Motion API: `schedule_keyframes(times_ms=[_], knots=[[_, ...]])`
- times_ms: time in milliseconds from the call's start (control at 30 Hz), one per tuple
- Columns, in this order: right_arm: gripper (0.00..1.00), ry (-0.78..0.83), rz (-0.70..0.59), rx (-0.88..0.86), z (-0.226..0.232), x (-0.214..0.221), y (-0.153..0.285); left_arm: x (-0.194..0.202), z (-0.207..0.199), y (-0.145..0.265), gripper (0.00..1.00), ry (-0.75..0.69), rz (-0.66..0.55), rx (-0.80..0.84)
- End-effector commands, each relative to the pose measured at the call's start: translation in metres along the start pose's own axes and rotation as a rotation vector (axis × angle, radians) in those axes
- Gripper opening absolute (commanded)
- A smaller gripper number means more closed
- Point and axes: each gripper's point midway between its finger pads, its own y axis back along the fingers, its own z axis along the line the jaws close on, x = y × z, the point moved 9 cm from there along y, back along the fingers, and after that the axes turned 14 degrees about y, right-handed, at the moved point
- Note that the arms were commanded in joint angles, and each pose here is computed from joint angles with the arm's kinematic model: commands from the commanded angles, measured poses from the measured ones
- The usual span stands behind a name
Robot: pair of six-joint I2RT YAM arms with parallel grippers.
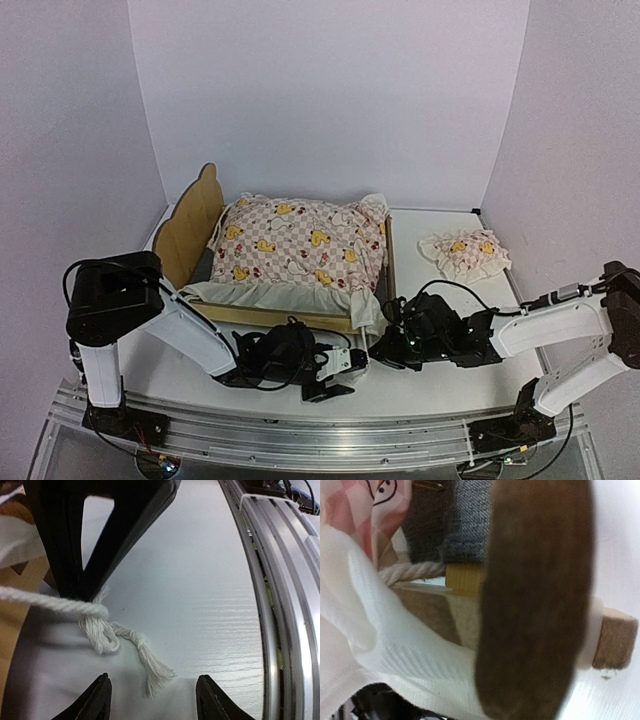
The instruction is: Set up the pet bed
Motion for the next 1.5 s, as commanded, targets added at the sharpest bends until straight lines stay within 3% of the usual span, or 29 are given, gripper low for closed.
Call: schedule_keyframes(times_ms=[0, 100, 200, 333, 433, 600, 867, 1133, 1467], knots=[[0.0, 0.02, -0.049, -0.014, 0.009, -0.011, 0.007, -0.01, 0.006, -0.016, 0.57, 0.01, -0.038, -0.054], [0.0, 0.023, -0.05, -0.014, 0.009, -0.011, 0.007, -0.009, 0.008, -0.021, 0.52, 0.019, -0.034, -0.058], [0.0, 0.027, -0.049, -0.012, 0.008, -0.01, 0.007, -0.009, 0.008, -0.023, 0.41, 0.021, -0.036, -0.057], [0.0, 0.032, -0.057, -0.015, 0.008, -0.011, 0.009, -0.005, 0.006, -0.023, 0.12, 0.028, -0.009, -0.042], [0.0, 0.083, -0.047, 0.012, 0.014, -0.017, 0.017, -0.005, 0.005, -0.017, 0.02, 0.024, 0.013, -0.03], [0.0, 0.278, -0.017, 0.178, 0.027, -0.044, 0.064, -0.012, 0.008, 0.015, 0.0, 0.01, 0.044, 0.027], [0.0, 0.315, -0.066, 0.352, 0.009, -0.084, 0.126, -0.002, 0.019, 0.052, 0.0, -0.036, 0.165, 0.085], [0.0, 0.315, -0.082, 0.43, -0.012, -0.13, 0.142, 0.02, 0.018, 0.07, 0.0, -0.119, 0.246, 0.097], [0.0, 0.293, -0.13, 0.4, -0.016, -0.163, 0.158, 0.034, 0.016, 0.07, 0.0, -0.19, 0.308, 0.148]])
